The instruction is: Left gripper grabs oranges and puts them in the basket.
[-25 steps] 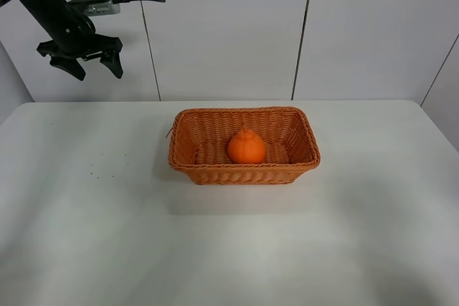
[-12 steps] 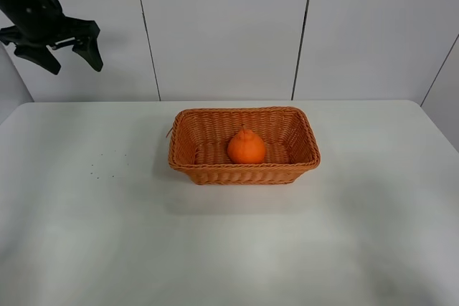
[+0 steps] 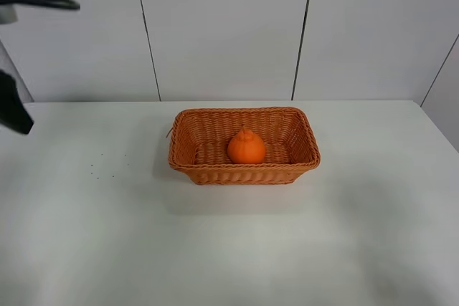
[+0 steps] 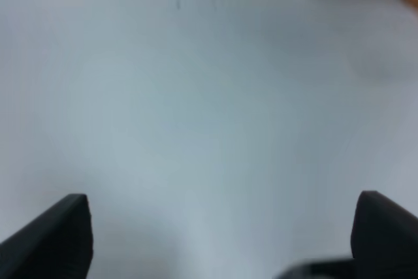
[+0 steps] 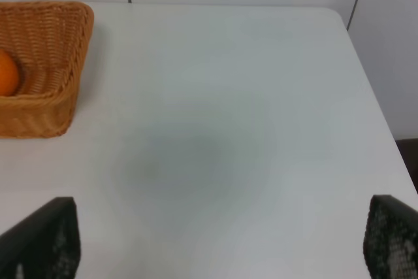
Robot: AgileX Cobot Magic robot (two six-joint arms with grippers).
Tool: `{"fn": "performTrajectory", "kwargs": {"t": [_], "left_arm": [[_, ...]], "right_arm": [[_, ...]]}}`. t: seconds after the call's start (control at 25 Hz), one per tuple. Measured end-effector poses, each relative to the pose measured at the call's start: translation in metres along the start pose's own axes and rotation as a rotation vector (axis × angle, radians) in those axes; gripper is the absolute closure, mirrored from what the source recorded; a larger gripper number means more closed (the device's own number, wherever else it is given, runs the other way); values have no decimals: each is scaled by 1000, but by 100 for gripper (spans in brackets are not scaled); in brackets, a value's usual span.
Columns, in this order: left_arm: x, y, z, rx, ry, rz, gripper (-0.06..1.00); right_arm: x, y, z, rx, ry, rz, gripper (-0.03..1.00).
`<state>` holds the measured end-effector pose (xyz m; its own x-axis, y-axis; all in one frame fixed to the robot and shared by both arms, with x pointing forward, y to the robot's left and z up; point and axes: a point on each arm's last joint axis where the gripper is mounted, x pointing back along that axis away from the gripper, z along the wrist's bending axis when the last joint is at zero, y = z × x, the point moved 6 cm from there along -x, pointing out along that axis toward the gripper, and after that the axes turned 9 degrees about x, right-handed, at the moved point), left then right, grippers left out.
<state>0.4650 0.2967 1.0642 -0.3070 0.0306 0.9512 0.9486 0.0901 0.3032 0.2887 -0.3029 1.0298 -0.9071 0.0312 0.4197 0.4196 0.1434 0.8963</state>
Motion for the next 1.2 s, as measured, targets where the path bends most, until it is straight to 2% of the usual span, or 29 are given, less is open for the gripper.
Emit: {"fn": "performTrajectory", "kwargs": {"t": [0.28, 0.52, 0.68, 0.84, 0.96, 1.2], "left_arm": [[-8, -110, 10, -1, -3, -43, 4], [-19, -173, 18, -8, -11, -243, 4], [-3, -186, 19, -13, -31, -474, 4], [1, -194, 20, 0, -49, -625, 4], [3, -194, 23, 34, -40, -658, 5], [2, -194, 25, 58, -37, -658, 5]], "right_arm": [[0, 0, 0, 0, 0, 0, 27], [0, 0, 0, 0, 0, 0, 27], [0, 0, 0, 0, 0, 0, 27], [0, 0, 0, 0, 0, 0, 27], [0, 0, 0, 0, 0, 0, 27], [0, 0, 0, 0, 0, 0, 27]]}}
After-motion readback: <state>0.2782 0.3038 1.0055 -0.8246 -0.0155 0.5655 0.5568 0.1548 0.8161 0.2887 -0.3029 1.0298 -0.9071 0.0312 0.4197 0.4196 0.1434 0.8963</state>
